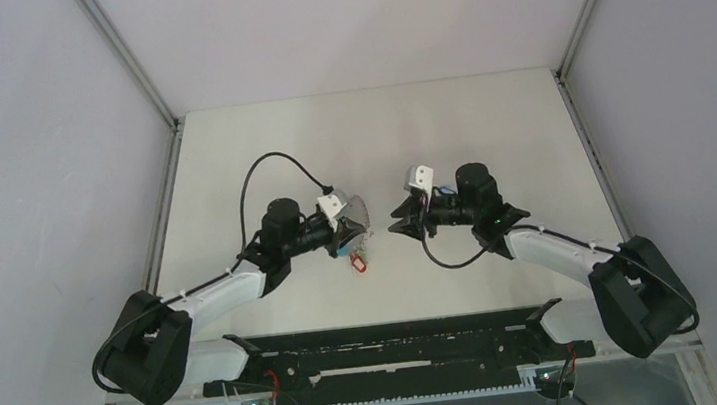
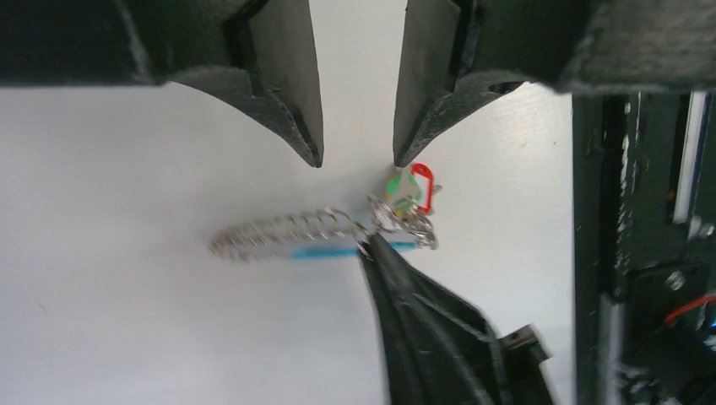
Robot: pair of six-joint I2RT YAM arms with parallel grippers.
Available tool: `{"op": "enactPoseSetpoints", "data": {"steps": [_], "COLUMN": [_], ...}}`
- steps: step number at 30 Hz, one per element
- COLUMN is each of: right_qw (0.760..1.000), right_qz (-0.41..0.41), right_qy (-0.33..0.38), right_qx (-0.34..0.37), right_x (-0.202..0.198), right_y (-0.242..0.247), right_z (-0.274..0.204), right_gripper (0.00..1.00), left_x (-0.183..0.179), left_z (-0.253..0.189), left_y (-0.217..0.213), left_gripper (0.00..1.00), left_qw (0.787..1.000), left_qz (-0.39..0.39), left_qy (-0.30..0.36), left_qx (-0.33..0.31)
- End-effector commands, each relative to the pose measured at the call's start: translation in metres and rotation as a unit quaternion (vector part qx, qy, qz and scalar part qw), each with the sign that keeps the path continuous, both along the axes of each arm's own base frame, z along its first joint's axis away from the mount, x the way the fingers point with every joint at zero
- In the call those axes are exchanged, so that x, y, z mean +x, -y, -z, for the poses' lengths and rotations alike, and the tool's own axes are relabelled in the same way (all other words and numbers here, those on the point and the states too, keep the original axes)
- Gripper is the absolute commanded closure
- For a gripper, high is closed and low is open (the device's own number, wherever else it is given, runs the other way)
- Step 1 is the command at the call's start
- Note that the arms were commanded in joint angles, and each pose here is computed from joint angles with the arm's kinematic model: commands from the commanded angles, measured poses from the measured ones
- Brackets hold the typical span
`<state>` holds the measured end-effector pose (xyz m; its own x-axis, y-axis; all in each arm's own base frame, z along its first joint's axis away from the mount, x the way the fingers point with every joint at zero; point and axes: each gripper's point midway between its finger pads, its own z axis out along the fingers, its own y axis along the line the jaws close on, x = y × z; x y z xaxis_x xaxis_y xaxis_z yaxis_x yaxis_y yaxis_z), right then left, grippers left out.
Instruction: Put the keys on the keyring
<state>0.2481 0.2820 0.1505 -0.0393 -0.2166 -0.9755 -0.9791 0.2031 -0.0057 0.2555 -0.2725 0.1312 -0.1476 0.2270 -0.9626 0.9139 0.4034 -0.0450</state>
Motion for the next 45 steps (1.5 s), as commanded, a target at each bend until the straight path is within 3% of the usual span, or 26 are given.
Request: {"op": "enactPoseSetpoints", "data": {"steps": [1,3,6,12,21,28,35,45], "right_qw": [0.979,0.947,0.905,0.866,0.807,0.782,0.756,0.762], "right_qz": [0.184,0.296,0.39,0.446,0.49,0.496,0.478,0.421], "right_qy": [-0.089,-0.126,-0.168,-0.221,-0.293,-0.329,-0.388,-0.411], "right_qx": [-0.024,-0.021,-0.029,-0.052,-0.153,-0.184,-0.224,-0.269], "right_x": [0.031,0.056,0.078,0.114,0.154,0.16,0.136,0.075], "right_y": [0.041,0.069,0.104,0.136,0.158,0.158,0.149,0.1], "right_z": [0.004,0.006,0.012,0.018,0.068,0.101,0.126,0.119], "right_gripper": [0.63,0.58,0.57,0.52,0.45,0.42,0.41,0.47], "left_x": [0.015,0.016,0.017,0.017,0.017,0.016,0.015,0.013], "left_z": [-0.008,-0.008,-0.009,-0.009,-0.01,-0.01,-0.012,-0.015], "left_y": [-0.012,-0.013,-0.015,-0.017,-0.016,-0.016,-0.016,-0.017], "left_gripper": [1.0,1.0,1.0,1.0,1.0,1.0,1.0,1.0], "left_qw": [0.998,0.998,0.998,0.997,0.998,0.998,0.998,0.998], "left_qz": [-0.061,-0.063,-0.068,-0.07,-0.065,-0.062,-0.061,-0.06], "left_qy": [0.006,0.006,0.009,0.009,0.011,0.01,0.012,0.017], "left_qx": [0.002,0.004,0.011,0.016,0.017,0.019,0.017,0.015]}}
